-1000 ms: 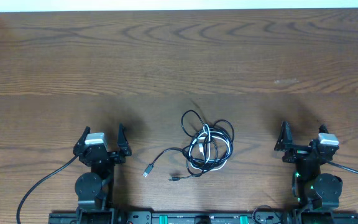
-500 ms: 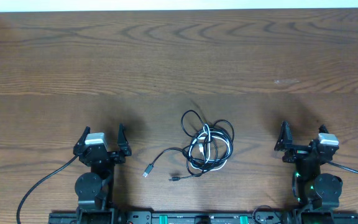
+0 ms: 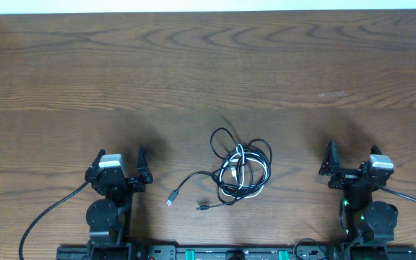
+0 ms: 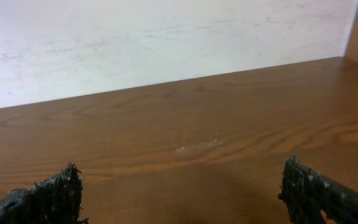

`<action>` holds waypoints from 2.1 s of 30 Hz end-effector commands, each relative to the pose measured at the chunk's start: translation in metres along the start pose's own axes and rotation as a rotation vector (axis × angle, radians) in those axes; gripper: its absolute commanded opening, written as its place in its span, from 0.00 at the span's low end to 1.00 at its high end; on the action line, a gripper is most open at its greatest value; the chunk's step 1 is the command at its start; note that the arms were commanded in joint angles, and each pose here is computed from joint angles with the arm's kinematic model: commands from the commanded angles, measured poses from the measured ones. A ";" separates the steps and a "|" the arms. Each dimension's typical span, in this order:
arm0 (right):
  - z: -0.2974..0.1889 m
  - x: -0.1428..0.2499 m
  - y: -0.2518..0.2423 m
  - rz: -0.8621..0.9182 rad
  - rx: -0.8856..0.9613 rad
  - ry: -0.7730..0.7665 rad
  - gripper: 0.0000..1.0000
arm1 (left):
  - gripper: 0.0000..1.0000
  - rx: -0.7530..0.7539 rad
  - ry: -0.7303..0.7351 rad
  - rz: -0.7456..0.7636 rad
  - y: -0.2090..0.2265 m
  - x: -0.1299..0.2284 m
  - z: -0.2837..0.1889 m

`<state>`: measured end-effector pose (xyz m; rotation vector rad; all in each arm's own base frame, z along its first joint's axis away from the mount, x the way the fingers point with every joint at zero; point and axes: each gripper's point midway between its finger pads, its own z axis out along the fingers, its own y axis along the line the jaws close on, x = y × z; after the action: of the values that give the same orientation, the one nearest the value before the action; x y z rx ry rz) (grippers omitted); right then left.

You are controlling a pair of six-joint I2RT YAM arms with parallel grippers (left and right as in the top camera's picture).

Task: Untangle cables
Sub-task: 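Raise the left arm and move the left gripper over the cable bundle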

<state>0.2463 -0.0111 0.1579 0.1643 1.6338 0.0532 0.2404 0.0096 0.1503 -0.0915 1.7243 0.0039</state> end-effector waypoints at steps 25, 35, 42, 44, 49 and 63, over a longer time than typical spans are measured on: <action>0.000 0.000 -0.001 -0.013 0.003 0.000 0.99 | 0.90 -0.036 0.378 -0.009 -0.002 -0.045 0.010; 0.000 0.000 -0.001 -0.014 0.003 0.000 0.99 | 0.91 -0.050 0.560 0.003 -0.002 -0.061 0.006; 0.000 0.000 -0.001 -0.014 0.003 0.000 0.99 | 0.91 -0.024 0.598 0.021 -0.008 -0.081 0.011; 0.000 0.000 -0.001 -0.013 0.003 0.000 0.99 | 0.91 -0.023 0.598 0.024 -0.008 -0.088 0.015; 0.000 0.000 -0.001 -0.013 0.003 0.000 0.99 | 0.91 -0.024 0.640 0.029 -0.010 -0.098 0.023; 0.000 0.000 -0.001 -0.013 0.003 0.000 0.99 | 0.91 -0.021 0.933 0.084 -0.009 -0.078 0.031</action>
<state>0.2463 -0.0104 0.1576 0.1615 1.6353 0.0563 0.2809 0.0094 0.2236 -0.0642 2.6397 0.0581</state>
